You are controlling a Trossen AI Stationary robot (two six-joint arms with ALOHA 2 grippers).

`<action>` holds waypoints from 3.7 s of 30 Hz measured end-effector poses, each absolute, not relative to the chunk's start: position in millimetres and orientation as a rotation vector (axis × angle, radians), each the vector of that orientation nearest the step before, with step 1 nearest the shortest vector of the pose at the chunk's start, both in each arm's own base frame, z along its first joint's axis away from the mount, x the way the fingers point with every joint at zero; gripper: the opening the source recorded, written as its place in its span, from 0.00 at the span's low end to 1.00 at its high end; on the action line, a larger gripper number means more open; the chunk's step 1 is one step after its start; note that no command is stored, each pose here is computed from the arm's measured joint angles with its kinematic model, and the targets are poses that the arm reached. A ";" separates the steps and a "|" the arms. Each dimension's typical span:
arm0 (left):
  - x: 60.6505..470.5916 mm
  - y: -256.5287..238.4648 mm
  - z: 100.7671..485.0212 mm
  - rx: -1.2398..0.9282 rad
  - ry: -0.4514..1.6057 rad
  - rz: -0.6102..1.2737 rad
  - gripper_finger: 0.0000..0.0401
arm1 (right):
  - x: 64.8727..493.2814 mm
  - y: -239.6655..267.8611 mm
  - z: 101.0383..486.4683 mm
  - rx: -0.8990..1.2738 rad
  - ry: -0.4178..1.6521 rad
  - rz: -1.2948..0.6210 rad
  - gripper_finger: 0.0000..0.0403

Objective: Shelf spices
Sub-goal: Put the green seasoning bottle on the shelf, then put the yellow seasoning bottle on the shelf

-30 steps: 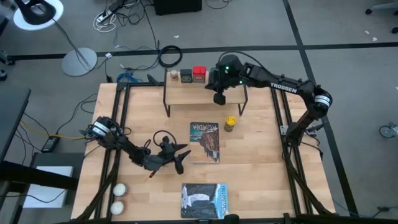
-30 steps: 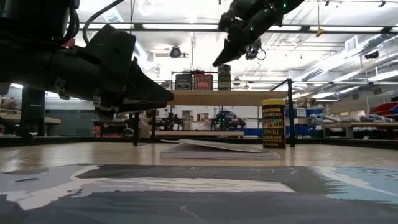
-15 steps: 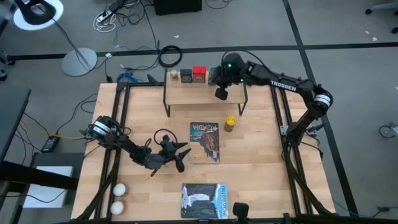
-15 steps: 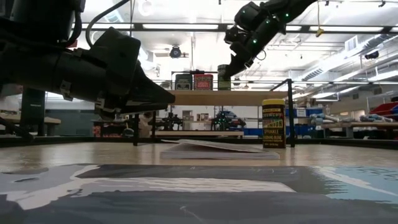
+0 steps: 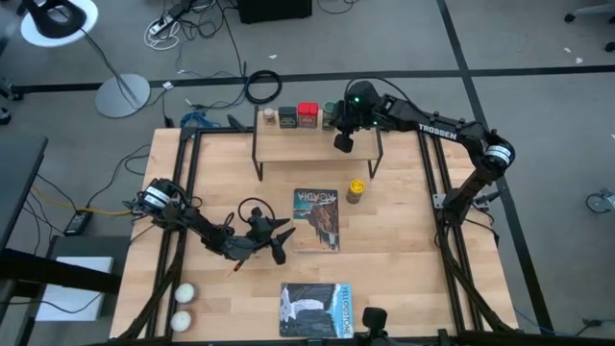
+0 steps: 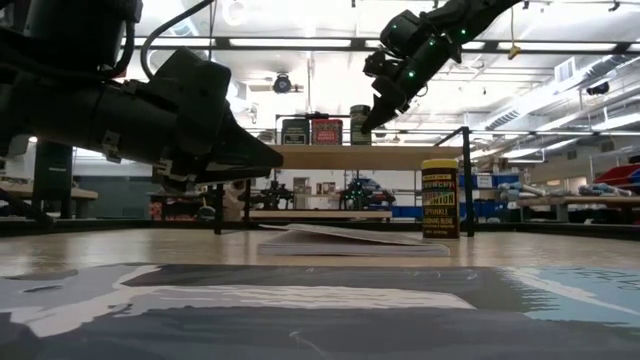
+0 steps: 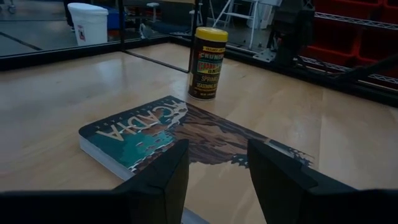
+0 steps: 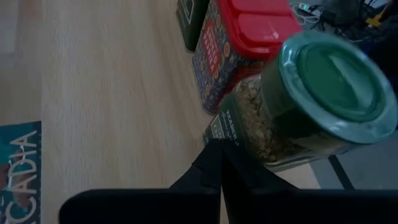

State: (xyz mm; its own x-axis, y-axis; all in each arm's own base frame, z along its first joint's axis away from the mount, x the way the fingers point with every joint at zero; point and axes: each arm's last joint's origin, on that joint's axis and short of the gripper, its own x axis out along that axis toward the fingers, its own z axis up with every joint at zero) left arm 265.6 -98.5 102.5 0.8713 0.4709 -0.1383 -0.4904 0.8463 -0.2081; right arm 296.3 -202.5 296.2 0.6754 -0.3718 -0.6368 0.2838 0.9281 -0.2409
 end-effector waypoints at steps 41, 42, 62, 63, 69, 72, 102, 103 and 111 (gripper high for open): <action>268.9 -92.2 102.4 -0.247 0.088 0.505 0.42 | 305.3 -34.3 387.4 -0.542 0.619 -0.445 0.50; 269.0 -92.1 102.6 -0.248 0.087 0.505 0.42 | 298.9 -27.9 394.0 -0.543 0.599 -0.492 0.48; 269.8 -92.0 105.1 -0.269 0.064 0.496 0.42 | 239.3 -11.5 328.5 -0.172 0.911 -0.240 0.07; 269.8 -92.1 105.1 -0.269 0.065 0.496 0.42 | 240.4 -14.8 319.3 -0.157 0.924 -0.236 0.09; 269.9 -92.2 105.2 -0.272 0.063 0.492 0.42 | 240.2 -30.9 276.6 -0.128 0.982 -0.241 0.30; 269.9 -92.1 105.2 -0.272 0.064 0.493 0.42 | 238.4 -34.3 269.4 -0.087 0.998 -0.210 0.43; 269.8 -92.1 105.0 -0.269 0.066 0.493 0.42 | 265.5 -61.8 229.9 -0.046 1.099 -0.245 0.71; 269.8 -92.1 104.8 -0.268 0.068 0.493 0.42 | 265.3 -62.8 230.5 -0.042 1.103 -0.245 0.71; 269.6 -91.6 103.4 -0.258 0.080 0.496 0.42 | 268.6 -58.4 237.9 -0.023 1.095 -0.214 0.69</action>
